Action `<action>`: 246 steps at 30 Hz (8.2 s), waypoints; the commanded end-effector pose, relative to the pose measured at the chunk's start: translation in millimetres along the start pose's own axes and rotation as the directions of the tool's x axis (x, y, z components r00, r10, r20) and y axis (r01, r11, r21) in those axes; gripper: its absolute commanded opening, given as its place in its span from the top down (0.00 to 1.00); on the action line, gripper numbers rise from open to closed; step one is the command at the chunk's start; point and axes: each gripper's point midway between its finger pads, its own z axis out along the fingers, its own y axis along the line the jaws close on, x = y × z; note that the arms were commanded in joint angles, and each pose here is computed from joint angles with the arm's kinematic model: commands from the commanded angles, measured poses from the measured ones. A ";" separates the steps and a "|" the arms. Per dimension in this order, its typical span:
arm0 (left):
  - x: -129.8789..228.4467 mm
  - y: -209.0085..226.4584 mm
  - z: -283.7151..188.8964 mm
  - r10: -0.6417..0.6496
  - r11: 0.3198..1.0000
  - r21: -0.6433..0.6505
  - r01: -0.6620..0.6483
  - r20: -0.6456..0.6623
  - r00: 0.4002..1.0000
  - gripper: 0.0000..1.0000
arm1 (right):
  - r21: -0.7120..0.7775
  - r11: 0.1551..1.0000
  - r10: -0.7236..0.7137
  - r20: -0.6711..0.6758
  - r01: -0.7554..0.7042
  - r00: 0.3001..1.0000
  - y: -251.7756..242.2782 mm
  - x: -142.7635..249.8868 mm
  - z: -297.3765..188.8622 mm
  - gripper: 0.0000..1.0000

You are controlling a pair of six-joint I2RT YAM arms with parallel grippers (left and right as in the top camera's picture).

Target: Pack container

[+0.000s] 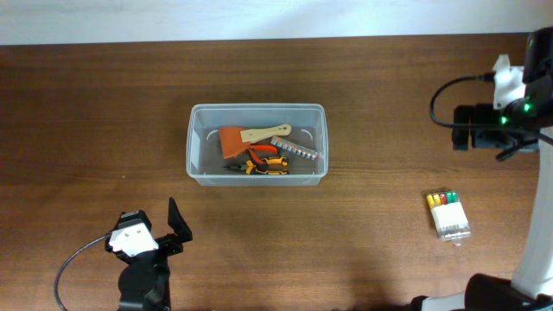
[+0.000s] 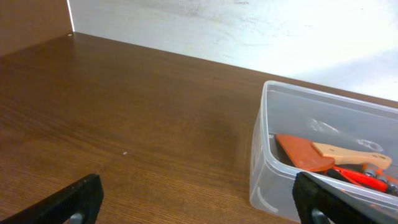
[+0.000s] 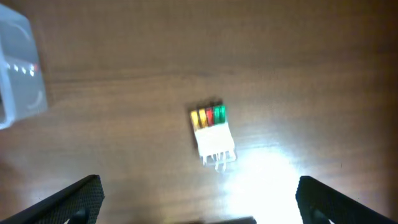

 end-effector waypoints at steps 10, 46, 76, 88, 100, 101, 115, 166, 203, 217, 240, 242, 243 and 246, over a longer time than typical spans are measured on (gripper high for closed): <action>0.3 0.0 -0.2 0.009 1.000 0.000 -0.009 0.003 1.000 0.01 | 0.068 0.995 -0.054 -0.302 0.078 0.952 -17.1 67.9 133.9 0.08; 0.3 0.0 -0.2 0.009 1.000 0.000 -0.009 0.003 1.000 0.01 | 0.035 0.995 -0.055 -0.543 0.088 0.838 -27.0 126.8 273.4 0.24; 0.3 0.0 -0.2 0.009 1.000 0.000 -0.009 0.003 1.000 0.01 | 0.100 0.989 -0.071 -0.321 0.108 0.945 -36.1 19.4 238.6 0.49; 0.3 0.0 -0.2 0.009 1.000 0.000 -0.009 0.003 1.000 0.01 | 0.108 0.945 -0.311 0.013 0.308 0.950 60.5 -103.2 133.5 0.52; 0.3 0.0 -0.2 0.009 1.000 0.000 -0.009 0.003 1.000 0.01 | 0.052 0.761 -0.633 0.279 0.647 0.722 264.7 -99.4 59.9 0.51; 0.3 0.0 -0.2 0.009 1.000 0.000 -0.009 0.003 1.000 0.01 | 0.052 0.740 -0.652 0.300 0.671 0.696 278.9 -96.1 55.8 0.51; 0.3 0.0 -0.2 0.009 1.000 0.000 -0.009 0.003 1.000 0.01 | 0.043 0.516 -0.780 0.437 0.855 0.449 386.7 -56.9 37.0 0.53; 0.3 0.0 -0.2 0.009 1.000 0.000 -0.009 0.003 1.000 0.01 | -0.172 0.729 -0.577 0.367 0.663 0.729 350.6 -95.0 26.4 0.01; 0.3 0.0 -0.2 0.009 1.000 0.000 -0.009 0.003 1.000 0.01 | -0.093 0.991 -0.058 0.354 0.097 0.933 77.0 -166.3 -12.6 0.02; 0.3 0.0 -0.2 0.009 1.000 0.000 -0.009 0.003 1.000 0.01 | -0.093 0.991 -0.058 0.368 0.099 0.928 77.1 -164.9 -19.5 0.01; 0.3 0.0 -0.2 0.009 1.000 0.000 -0.009 0.003 1.000 0.01 | -0.069 0.994 0.023 0.882 0.081 0.470 35.7 17.8 -308.4 0.02; 0.3 0.0 -0.2 0.009 1.000 0.000 -0.009 0.003 1.000 0.01 | -0.068 0.995 0.029 0.908 0.078 0.419 32.6 40.9 -324.8 0.01; 0.3 0.0 -0.2 0.009 1.000 0.000 -0.009 0.003 1.000 0.01 | -0.067 0.995 0.032 0.918 0.077 0.395 31.2 52.2 -331.8 0.01; 0.3 0.0 -0.2 0.009 1.000 0.000 -0.009 0.003 1.000 0.01 | -0.066 0.995 0.037 0.938 0.075 0.345 28.0 83.9 -345.3 0.01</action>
